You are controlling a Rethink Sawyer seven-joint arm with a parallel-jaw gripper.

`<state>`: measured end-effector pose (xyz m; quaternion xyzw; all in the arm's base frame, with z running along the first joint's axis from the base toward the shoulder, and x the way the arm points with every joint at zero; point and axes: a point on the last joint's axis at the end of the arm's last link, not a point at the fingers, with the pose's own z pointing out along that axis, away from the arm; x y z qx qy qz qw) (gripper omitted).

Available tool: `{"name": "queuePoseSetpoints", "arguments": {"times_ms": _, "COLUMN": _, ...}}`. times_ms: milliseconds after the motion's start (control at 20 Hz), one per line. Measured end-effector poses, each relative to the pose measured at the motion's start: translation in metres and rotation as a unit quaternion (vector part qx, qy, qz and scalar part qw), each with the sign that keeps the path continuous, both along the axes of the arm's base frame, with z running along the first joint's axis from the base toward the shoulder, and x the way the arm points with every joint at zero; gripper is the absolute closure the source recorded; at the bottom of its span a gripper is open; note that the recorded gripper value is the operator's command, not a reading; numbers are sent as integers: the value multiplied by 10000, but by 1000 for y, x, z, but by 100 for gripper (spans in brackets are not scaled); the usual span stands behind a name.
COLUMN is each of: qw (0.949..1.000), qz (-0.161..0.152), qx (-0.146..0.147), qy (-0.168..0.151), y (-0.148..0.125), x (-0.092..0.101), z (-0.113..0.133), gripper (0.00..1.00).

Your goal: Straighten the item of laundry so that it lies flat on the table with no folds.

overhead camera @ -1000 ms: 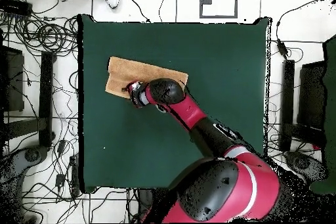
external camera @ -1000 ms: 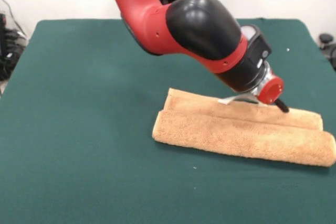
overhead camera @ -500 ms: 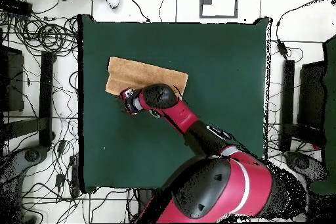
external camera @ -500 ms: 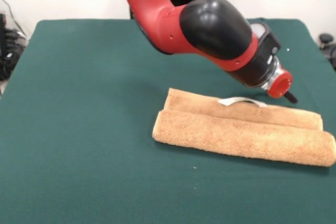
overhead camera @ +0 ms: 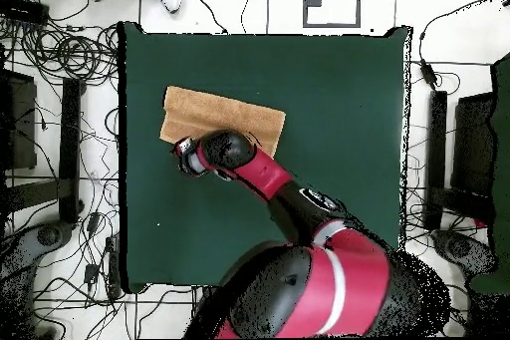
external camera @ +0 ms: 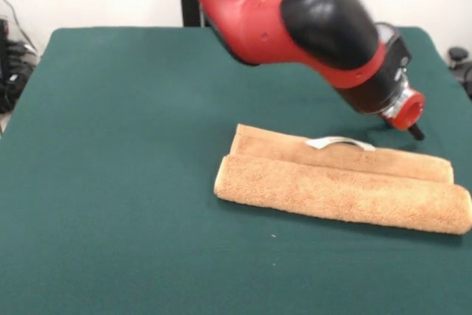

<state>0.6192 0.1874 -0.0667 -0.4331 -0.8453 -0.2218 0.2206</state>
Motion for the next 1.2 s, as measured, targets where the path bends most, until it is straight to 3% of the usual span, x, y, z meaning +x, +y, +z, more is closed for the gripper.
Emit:
{"name": "queuePoseSetpoints", "arguments": {"times_ms": 200, "qw": 9960, "qz": 513, "qx": -495, "qy": -539, "y": 18, "x": 0, "z": 18, "gripper": 0}}
{"name": "queuePoseSetpoints", "arguments": {"times_ms": 500, "qw": 9895, "qz": 823, "qx": -714, "qy": -954, "y": 18, "x": 9, "z": 43, "gripper": 0}}
{"name": "queuePoseSetpoints", "arguments": {"times_ms": 800, "qw": 9875, "qz": 744, "qx": -823, "qy": -1117, "y": -6, "x": 20, "z": 55, "gripper": 0}}
{"name": "queuePoseSetpoints", "arguments": {"times_ms": 1200, "qw": 9820, "qz": 551, "qx": -1063, "qy": -1460, "y": -36, "x": 29, "z": 49, "gripper": 0}}
